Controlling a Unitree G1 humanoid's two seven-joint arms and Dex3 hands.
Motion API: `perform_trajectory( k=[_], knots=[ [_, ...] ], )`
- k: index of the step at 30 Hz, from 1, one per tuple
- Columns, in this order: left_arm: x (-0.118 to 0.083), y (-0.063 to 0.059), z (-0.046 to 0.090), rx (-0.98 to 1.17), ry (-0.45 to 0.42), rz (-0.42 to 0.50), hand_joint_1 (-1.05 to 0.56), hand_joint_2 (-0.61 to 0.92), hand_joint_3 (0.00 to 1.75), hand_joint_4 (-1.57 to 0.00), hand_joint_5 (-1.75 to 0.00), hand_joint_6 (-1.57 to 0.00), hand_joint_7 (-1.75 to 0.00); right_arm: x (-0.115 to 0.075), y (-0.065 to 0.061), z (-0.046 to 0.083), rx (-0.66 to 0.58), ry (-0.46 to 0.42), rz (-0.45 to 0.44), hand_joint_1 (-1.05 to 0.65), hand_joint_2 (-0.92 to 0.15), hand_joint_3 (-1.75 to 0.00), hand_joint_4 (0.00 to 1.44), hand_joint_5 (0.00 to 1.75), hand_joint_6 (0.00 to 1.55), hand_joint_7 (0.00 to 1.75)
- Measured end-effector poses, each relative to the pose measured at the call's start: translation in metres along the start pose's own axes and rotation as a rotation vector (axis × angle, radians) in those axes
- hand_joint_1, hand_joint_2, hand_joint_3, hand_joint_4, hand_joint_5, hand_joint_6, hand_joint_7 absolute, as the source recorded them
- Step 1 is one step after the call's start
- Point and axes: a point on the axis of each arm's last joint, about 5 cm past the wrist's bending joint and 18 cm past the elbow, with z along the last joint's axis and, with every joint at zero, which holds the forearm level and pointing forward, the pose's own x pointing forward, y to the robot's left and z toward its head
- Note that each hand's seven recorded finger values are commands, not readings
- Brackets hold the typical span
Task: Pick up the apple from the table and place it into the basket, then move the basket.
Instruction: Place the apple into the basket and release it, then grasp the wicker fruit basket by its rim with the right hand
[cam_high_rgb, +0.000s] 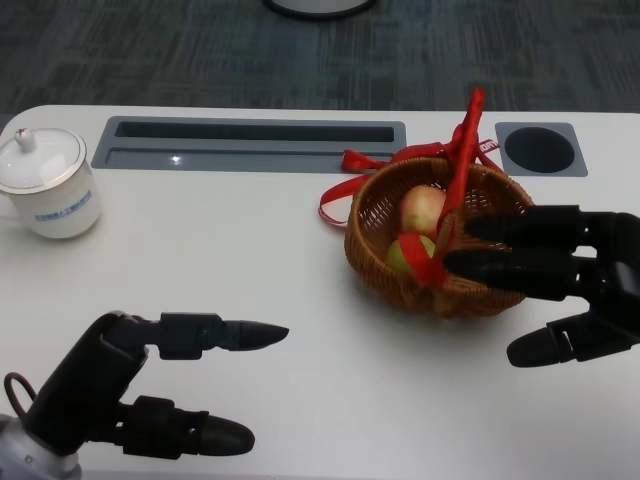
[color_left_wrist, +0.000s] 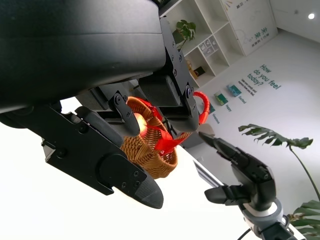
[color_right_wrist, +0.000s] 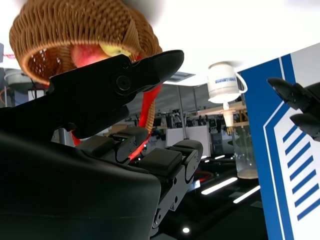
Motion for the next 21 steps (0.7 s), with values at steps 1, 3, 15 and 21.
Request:
perform_trajectory(
  k=[1, 3, 15, 21],
  knots=[
    [0.000, 0.000, 0.000, -0.001, 0.000, 0.000, -0.42, 0.67, 0.00, -0.99, -0.01, -0.91, -0.01, 0.001, -0.002, 0.000, -0.009, -0.007, -0.007, -0.66, -0.84, -0.01, 0.52, 0.00, 0.45, 0.00],
    [0.001, 0.000, -0.001, -0.001, -0.002, 0.000, -0.43, 0.67, 0.00, -0.99, -0.01, -0.91, -0.01, 0.002, -0.006, 0.002, -0.023, -0.020, -0.025, -0.67, -0.83, 0.00, 0.54, 0.01, 0.47, 0.01],
    [0.004, -0.002, 0.000, -0.006, -0.024, 0.000, -0.42, 0.66, 0.00, -1.01, -0.01, -0.92, -0.01, -0.013, -0.015, 0.010, -0.045, -0.022, -0.107, -0.66, -0.78, 0.00, 0.61, 0.02, 0.63, 0.03],
    [0.005, -0.003, 0.000, -0.006, -0.031, -0.002, -0.41, 0.65, 0.00, -1.01, -0.01, -0.92, -0.01, -0.029, -0.018, 0.014, -0.047, 0.013, -0.116, -0.65, -0.78, 0.00, 0.65, 0.02, 0.64, 0.01]
  ],
)
